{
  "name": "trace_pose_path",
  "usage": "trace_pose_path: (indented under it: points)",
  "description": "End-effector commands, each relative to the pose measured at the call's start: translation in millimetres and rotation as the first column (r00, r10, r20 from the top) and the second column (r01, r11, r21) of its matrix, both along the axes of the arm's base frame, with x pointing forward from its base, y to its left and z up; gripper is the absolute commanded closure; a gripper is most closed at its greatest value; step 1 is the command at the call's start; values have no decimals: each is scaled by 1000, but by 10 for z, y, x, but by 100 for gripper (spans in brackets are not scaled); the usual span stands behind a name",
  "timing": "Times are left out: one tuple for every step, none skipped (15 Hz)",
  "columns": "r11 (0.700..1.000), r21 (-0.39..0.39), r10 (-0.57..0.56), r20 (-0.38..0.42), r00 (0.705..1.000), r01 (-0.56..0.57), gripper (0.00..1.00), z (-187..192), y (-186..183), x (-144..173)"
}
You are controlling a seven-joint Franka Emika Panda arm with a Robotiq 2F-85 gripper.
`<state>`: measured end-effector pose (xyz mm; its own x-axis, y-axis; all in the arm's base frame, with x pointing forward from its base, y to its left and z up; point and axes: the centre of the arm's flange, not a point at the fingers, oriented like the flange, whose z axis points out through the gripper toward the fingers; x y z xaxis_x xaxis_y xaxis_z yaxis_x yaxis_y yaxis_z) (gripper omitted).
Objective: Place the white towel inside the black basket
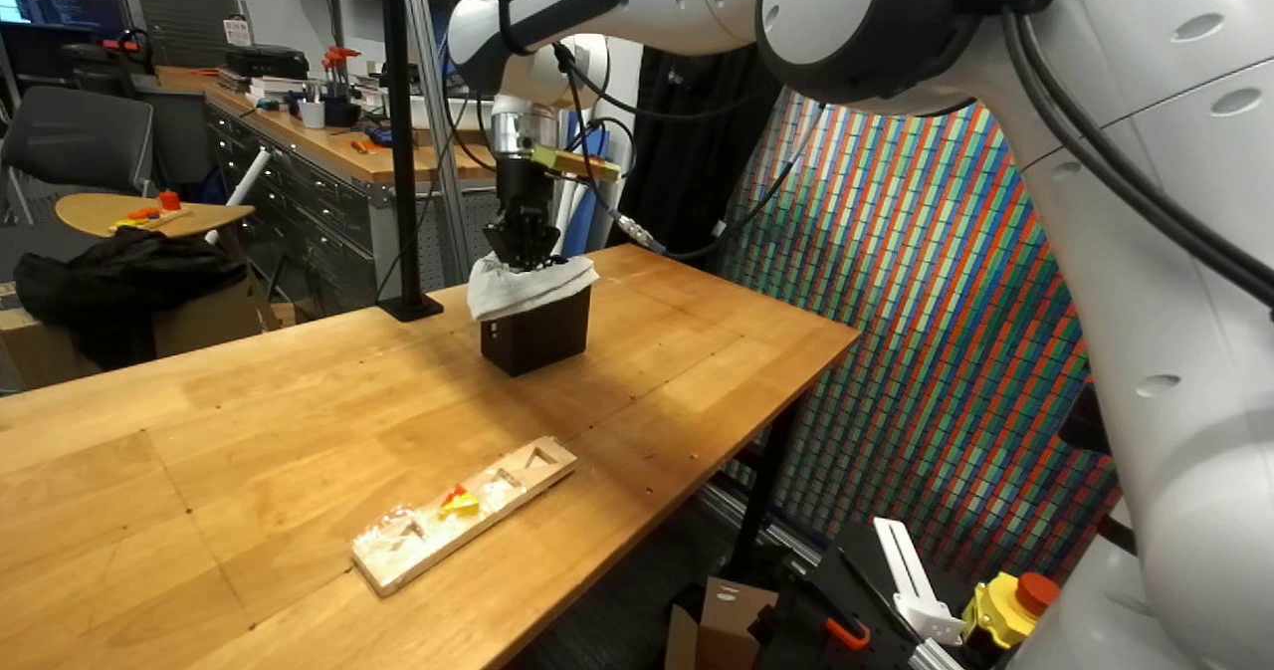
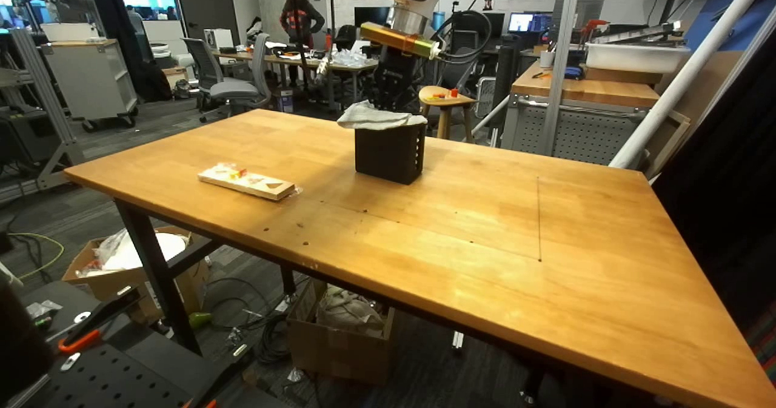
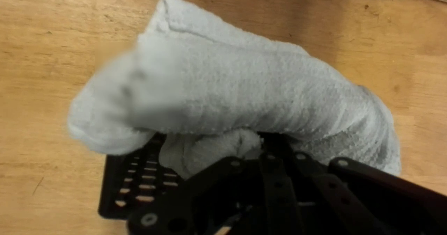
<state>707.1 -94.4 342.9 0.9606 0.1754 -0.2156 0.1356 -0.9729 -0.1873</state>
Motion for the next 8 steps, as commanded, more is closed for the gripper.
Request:
trace_pose_path:
  points:
    - [1000, 13, 9, 6, 1000, -9, 98, -118, 4, -197]
    - [1000, 24, 9, -2, 1000, -9, 98, -188, -4, -205]
    - [999, 31, 8, -10, 1000, -8, 98, -250, -9, -217]
    - [999, 37, 8, -14, 1000, -7, 98, -289, -11, -227]
    - [999, 39, 7, -19, 1000, -7, 98, -319, -14, -241]
    - [999, 40, 5, -20, 1000, -4, 98, -318, -12, -256]
    - [999, 39, 1, -18, 1000, -1, 98, -305, -15, -267]
    - [999, 36, -2, -14, 1000, 2, 98, -282, -18, -281]
